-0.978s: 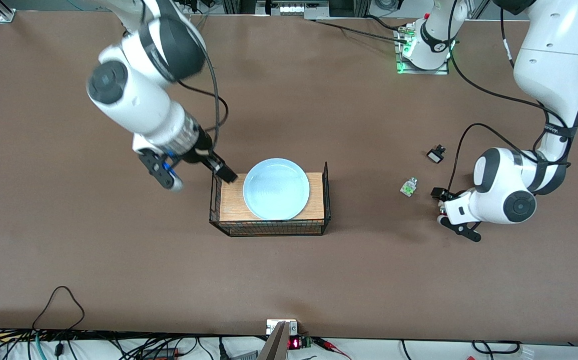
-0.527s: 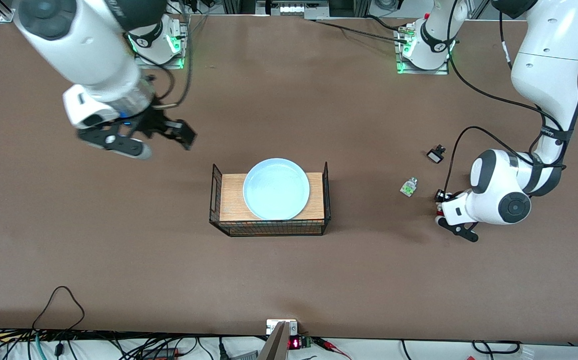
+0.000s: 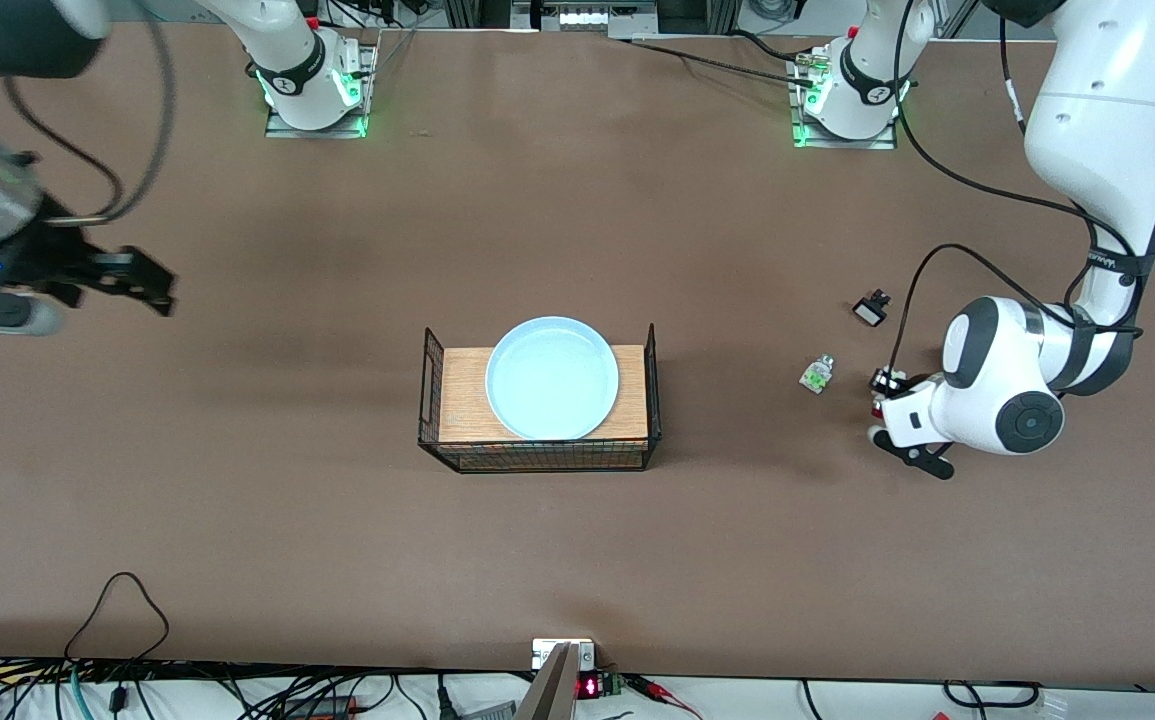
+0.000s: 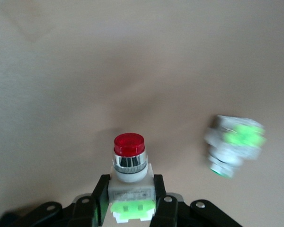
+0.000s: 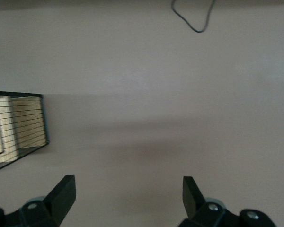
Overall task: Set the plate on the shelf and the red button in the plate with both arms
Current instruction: 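Release the plate and withdraw the right gripper while the left grasps button, then lift the red button with the left gripper and carry it over the plate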
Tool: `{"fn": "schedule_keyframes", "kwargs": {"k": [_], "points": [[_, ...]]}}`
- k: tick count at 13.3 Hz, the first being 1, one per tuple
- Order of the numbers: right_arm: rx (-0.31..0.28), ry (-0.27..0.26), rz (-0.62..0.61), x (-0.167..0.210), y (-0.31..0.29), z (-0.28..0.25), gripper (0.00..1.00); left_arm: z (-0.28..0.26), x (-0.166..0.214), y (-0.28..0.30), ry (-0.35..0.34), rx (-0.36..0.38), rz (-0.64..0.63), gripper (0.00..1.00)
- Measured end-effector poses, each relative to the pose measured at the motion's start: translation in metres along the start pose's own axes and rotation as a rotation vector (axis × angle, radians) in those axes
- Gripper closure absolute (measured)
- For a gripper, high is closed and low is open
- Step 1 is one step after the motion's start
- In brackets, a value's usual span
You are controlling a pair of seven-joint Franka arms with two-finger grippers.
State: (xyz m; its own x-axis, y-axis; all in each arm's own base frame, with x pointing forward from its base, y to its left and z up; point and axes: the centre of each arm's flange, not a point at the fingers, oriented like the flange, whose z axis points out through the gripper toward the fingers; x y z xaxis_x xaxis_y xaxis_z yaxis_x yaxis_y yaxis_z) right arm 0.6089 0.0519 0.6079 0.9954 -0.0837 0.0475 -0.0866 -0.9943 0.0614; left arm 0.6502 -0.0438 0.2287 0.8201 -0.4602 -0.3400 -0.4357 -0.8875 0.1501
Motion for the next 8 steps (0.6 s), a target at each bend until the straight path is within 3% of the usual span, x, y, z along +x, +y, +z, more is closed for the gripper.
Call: {"fn": "schedule_keyframes", "kwargs": {"k": [2,4,8], "points": [[0.010,-0.042,-0.005,-0.001,0.043,0.007,0.00,-0.053,0.004,0.035,0.047,0.021,0.037,0.59],[0.024,-0.074,-0.015,-0.008,0.062,0.014,0.00,-0.101,0.006,0.058,0.128,-0.011,0.051,0.59],[0.034,-0.071,-0.029,-0.038,0.058,0.018,0.00,-0.178,0.010,0.144,0.197,-0.092,-0.009,0.59]]}}
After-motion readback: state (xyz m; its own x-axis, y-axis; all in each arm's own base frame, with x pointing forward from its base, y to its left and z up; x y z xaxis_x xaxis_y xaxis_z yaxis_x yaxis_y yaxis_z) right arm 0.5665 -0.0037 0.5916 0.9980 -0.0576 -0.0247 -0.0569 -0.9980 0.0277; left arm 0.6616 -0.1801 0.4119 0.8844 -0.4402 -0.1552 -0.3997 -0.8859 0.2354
